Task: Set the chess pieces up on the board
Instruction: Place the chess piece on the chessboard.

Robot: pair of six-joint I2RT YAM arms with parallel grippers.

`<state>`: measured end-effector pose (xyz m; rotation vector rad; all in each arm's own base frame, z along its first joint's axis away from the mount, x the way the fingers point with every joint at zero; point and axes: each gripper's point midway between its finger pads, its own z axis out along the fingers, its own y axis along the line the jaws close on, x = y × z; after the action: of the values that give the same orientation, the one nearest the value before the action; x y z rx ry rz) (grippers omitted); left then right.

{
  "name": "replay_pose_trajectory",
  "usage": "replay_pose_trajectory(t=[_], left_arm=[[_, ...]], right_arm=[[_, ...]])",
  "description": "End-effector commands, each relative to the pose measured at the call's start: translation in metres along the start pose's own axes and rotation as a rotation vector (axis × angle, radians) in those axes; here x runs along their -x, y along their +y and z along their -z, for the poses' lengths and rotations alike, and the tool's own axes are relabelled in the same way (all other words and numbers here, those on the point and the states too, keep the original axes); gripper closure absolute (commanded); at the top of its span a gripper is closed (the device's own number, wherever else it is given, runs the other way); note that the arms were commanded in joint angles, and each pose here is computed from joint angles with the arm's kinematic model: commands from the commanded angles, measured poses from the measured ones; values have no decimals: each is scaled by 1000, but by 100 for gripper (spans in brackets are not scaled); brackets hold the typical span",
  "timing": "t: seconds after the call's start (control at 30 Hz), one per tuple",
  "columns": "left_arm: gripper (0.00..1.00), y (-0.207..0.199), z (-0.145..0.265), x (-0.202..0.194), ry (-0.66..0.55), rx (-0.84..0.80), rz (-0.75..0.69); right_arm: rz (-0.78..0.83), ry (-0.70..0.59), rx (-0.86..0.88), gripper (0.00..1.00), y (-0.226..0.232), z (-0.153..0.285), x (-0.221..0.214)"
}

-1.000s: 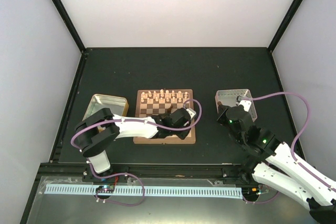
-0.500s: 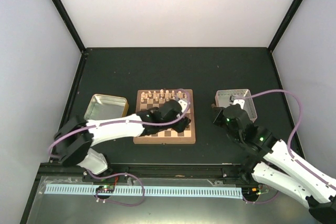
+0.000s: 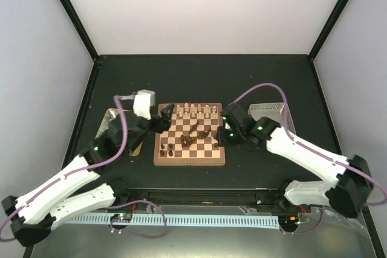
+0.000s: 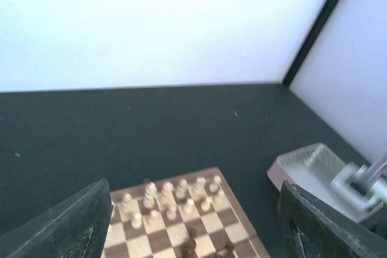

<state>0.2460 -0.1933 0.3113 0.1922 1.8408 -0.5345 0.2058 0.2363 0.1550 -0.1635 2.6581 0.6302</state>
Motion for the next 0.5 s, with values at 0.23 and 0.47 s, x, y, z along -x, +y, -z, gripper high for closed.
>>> replay_pose_trajectory(t=[0.23,0.47], left_arm=[[19,51,48,28,-103,182,-136],[19,65,52,27,-107,239,-129]], right_arm=[[201,353,-168,99,18,-50,-41],[223,440,-270,99,10,-69,-50]])
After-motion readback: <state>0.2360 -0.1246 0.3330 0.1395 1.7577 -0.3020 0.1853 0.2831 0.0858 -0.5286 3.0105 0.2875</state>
